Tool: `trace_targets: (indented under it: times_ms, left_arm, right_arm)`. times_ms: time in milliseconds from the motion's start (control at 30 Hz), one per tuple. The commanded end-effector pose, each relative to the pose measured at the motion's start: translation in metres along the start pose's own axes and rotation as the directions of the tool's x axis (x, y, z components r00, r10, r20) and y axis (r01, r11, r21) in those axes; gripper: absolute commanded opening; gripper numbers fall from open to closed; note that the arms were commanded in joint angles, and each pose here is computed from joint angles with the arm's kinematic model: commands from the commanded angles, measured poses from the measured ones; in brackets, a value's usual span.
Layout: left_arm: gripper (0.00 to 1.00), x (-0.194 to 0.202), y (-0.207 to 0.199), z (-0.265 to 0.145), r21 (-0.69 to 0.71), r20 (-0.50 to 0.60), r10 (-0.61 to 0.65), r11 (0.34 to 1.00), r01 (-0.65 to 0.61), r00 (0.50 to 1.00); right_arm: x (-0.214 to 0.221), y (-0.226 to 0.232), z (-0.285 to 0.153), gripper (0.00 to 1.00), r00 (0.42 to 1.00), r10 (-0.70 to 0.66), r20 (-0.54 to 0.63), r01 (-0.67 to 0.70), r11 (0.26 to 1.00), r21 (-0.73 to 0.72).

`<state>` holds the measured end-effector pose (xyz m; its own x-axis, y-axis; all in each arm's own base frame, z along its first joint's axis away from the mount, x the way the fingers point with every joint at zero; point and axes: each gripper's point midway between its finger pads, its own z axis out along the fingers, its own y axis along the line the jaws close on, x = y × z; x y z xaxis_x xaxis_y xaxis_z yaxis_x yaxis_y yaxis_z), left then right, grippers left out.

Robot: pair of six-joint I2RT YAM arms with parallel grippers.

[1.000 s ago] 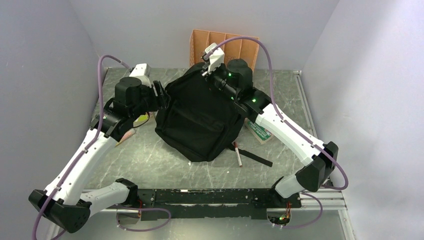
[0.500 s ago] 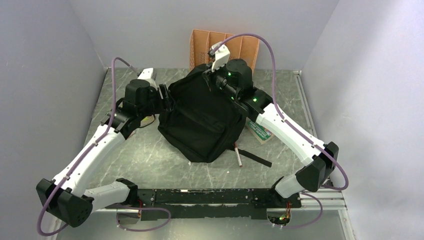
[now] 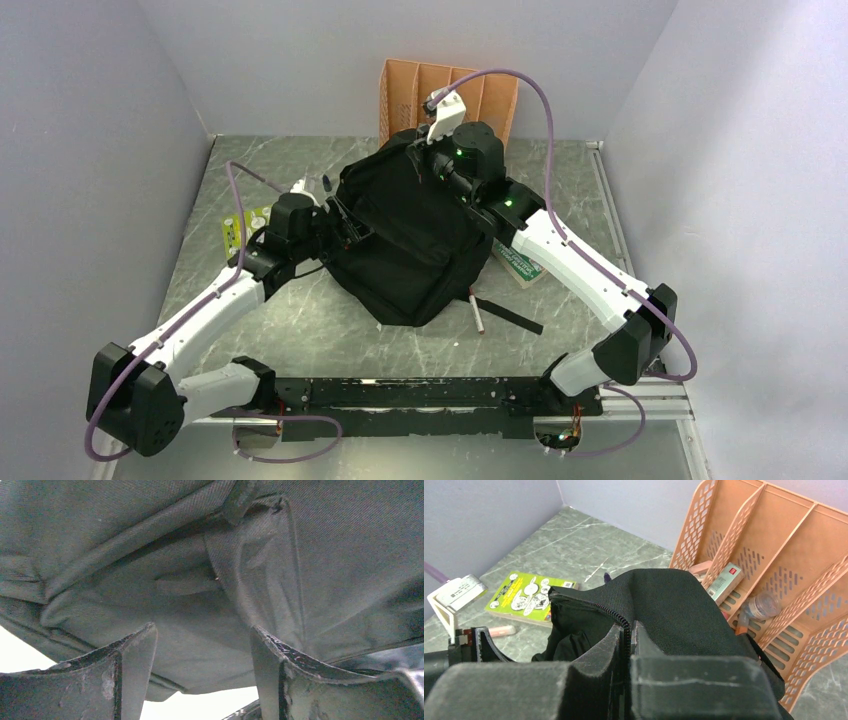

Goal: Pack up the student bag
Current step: Adjust the student bag at the center of the board.

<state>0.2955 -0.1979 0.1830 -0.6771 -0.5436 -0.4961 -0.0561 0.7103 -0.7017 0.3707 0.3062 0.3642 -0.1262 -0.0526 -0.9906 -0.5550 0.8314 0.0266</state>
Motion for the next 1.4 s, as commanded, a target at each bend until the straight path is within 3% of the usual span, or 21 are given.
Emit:
trace_targets:
  times_ms: [0, 433, 700, 800, 1000, 1367]
  left_arm:
    - [0.73, -0.015, -0.043, 0.001, 0.175, 0.033, -0.112, 0.979, 0.105, 0.993]
    - [0.65, -0.001, -0.056, 0.024, 0.220, -0.026, -0.126, 0.967, 0.129, 0.992]
    - [0.19, -0.003, -0.065, 0.028, 0.233, -0.043, -0.078, 0.969, 0.086, 0.996]
    - [0.06, -0.009, -0.072, 0.023, 0.241, -0.029, -0.052, 0.969, 0.057, 0.998]
    - [0.05, -0.026, -0.098, -0.001, 0.306, 0.024, 0.036, 0.951, -0.042, 0.999]
    - [0.05, -0.073, -0.096, -0.059, 0.113, 0.159, 0.181, 0.973, -0.200, 0.971]
  right_arm:
    - [-0.028, 0.004, -0.012, 0.00, 0.994, 0.054, 0.090, -0.052, 0.998, -0.028]
    - [-0.027, 0.010, -0.012, 0.00, 0.994, 0.070, 0.089, -0.065, 0.996, -0.060]
    - [-0.034, 0.010, -0.017, 0.00, 0.991, 0.074, 0.108, -0.067, 0.996, -0.061]
    - [-0.041, 0.008, -0.022, 0.00, 0.989, 0.073, 0.129, -0.066, 0.996, -0.057]
    - [-0.059, 0.006, -0.036, 0.00, 0.978, 0.067, 0.195, -0.057, 0.997, -0.061]
    - [-0.063, 0.029, -0.050, 0.00, 0.979, 0.161, 0.128, -0.138, 0.976, -0.168]
